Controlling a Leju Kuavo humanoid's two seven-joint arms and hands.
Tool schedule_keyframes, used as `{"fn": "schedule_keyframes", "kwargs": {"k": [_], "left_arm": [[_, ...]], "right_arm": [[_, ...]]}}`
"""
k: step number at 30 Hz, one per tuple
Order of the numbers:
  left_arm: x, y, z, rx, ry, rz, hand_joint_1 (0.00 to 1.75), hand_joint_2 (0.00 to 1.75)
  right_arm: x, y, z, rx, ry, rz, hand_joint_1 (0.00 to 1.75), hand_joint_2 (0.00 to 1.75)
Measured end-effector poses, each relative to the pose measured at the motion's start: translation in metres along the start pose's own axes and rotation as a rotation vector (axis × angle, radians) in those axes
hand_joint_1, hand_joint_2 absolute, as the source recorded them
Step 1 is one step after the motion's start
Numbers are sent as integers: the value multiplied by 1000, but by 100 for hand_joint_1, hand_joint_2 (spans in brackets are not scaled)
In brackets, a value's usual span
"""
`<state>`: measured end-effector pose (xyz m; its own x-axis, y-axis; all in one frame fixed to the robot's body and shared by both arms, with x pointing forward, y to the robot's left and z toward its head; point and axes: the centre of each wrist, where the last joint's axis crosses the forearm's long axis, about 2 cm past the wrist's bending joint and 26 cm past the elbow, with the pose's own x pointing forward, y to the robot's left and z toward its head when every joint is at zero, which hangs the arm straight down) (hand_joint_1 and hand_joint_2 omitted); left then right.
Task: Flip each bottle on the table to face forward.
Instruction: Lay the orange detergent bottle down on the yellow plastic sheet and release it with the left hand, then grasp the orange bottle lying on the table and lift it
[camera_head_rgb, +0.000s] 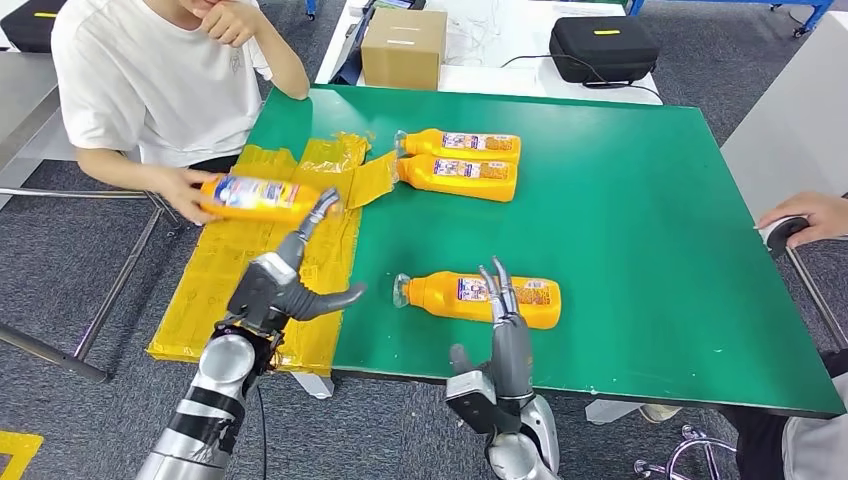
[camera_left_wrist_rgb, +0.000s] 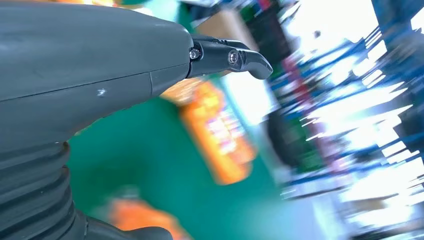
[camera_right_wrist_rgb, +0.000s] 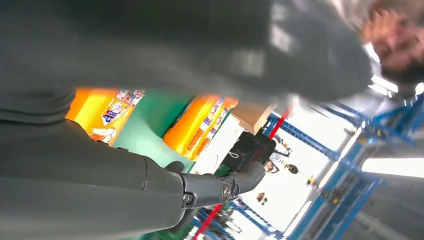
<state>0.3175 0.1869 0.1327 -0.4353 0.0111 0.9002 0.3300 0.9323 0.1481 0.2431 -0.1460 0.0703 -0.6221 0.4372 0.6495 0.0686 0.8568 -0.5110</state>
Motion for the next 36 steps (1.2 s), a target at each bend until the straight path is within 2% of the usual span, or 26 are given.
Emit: {"fn": "schedule_keyframes", "kwargs": {"k": [2, 5, 7, 10, 14, 17, 22, 26, 29, 36], "left_arm": [[8, -7, 4, 92, -70, 98, 0, 175], [19, -20, 17, 173, -142, 378, 0, 175], [25, -27, 32, 185, -184, 533, 0, 175], [33, -35, 60, 184, -215, 637, 0, 175], [37, -39, 93, 173, -172, 609, 0, 175], [40, -41, 107, 157, -116, 570, 0, 175], [41, -43, 108, 186, -18, 529, 0, 175], [43, -47, 108, 271, 45, 328, 0, 175], [46, -51, 105, 291, 50, 258, 0, 175], [50, -59, 101, 286, 33, 299, 0, 175]], "right_arm": [[-2, -1, 0, 34, -11, 77, 0, 175], [-8, -7, 1, 96, -7, 187, 0, 175], [-14, -13, 5, 144, 2, 250, 0, 175], [-26, -25, 15, 224, 56, 343, 0, 175], [-44, -42, 33, 368, 191, 391, 0, 175], [-53, -53, 41, 397, 264, 418, 0, 175], [-69, -60, 29, 409, 301, 477, 0, 175], [-73, -60, 25, 424, 329, 501, 0, 175], [-74, -61, 24, 439, 328, 512, 0, 175], [-75, -63, 2, 401, 268, 598, 0, 175]]}}
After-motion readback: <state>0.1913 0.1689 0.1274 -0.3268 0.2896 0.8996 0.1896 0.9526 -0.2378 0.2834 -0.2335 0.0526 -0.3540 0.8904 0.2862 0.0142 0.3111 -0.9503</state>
